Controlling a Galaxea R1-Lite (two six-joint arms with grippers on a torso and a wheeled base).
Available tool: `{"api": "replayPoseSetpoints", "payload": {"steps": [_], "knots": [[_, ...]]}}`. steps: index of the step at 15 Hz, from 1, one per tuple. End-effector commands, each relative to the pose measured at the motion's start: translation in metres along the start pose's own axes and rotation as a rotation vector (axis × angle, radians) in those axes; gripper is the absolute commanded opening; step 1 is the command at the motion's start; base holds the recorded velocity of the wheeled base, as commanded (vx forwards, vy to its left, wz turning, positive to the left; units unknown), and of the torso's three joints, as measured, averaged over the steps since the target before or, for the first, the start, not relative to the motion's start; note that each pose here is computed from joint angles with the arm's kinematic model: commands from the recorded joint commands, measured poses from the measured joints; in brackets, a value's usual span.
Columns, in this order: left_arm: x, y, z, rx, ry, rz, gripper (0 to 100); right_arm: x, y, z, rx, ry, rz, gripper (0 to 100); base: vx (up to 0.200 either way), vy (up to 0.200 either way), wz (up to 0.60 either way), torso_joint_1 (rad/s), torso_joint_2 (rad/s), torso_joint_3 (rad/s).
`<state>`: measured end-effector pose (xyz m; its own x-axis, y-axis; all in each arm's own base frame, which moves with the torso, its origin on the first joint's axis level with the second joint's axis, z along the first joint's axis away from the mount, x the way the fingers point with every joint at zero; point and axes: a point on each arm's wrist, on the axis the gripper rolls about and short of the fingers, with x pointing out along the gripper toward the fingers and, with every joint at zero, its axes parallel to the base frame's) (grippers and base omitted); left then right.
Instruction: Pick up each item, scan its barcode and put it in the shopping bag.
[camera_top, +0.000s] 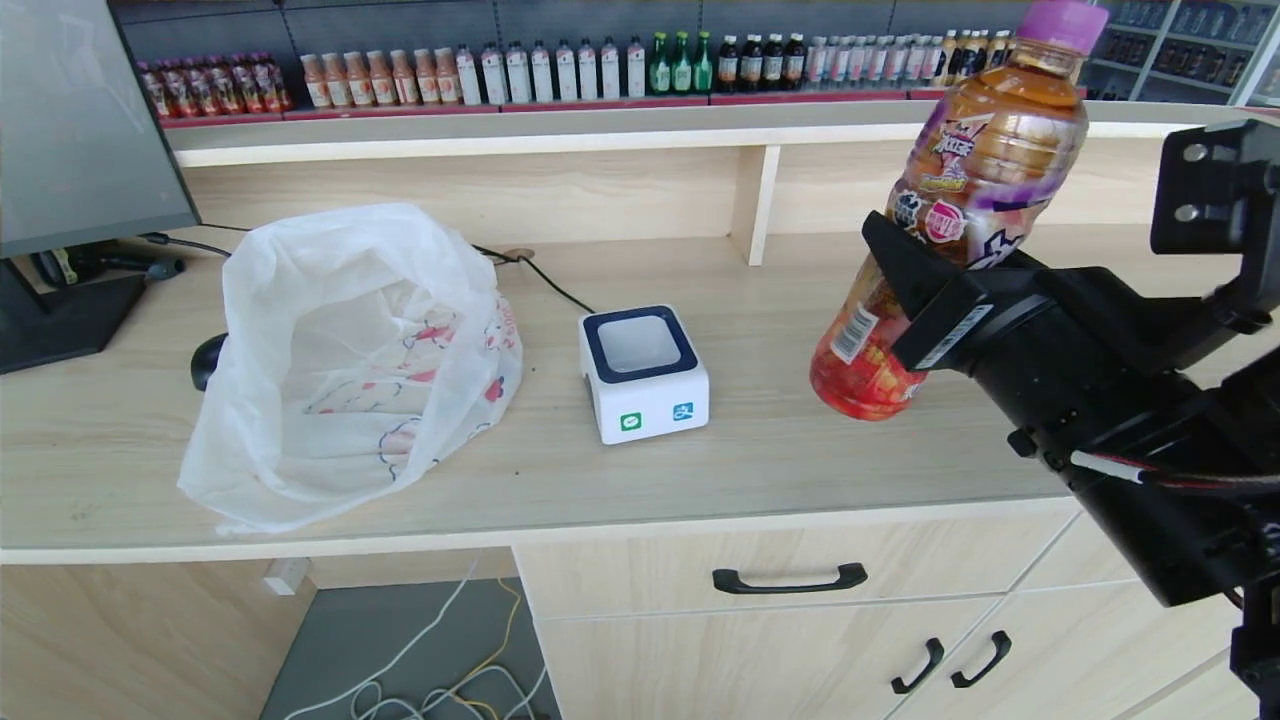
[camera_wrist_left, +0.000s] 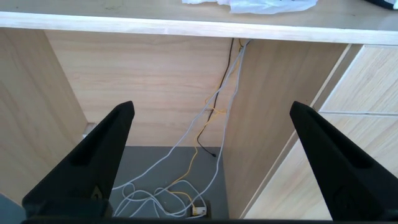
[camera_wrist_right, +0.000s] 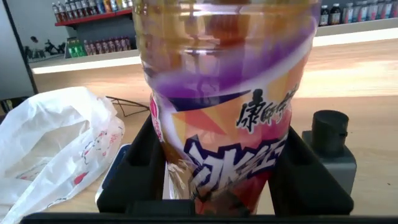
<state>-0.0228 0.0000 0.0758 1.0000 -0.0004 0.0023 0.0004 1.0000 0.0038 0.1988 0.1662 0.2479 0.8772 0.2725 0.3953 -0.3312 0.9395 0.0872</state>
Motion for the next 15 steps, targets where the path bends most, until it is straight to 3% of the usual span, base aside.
{"api": "replayPoseSetpoints", "payload": {"steps": [1,10,15], "knots": [[0.000,0.000,0.000,-0.001,-0.001,0.000,100,0.002,0.002,-0.010,-0.010,0.032,0.007,0,0.000,0.200,0.00,0.007,0.01,0.002],[0.000,0.000,0.000,-0.002,-0.001,0.000,100,0.011,0.006,-0.010,-0.002,0.014,0.004,0,0.000,0.200,0.00,0.002,0.00,0.002],[0.000,0.000,0.000,-0.001,-0.001,0.000,100,0.019,0.010,-0.001,-0.078,-0.026,0.048,0,0.000,0.000,0.00,0.000,0.00,0.000]]}}
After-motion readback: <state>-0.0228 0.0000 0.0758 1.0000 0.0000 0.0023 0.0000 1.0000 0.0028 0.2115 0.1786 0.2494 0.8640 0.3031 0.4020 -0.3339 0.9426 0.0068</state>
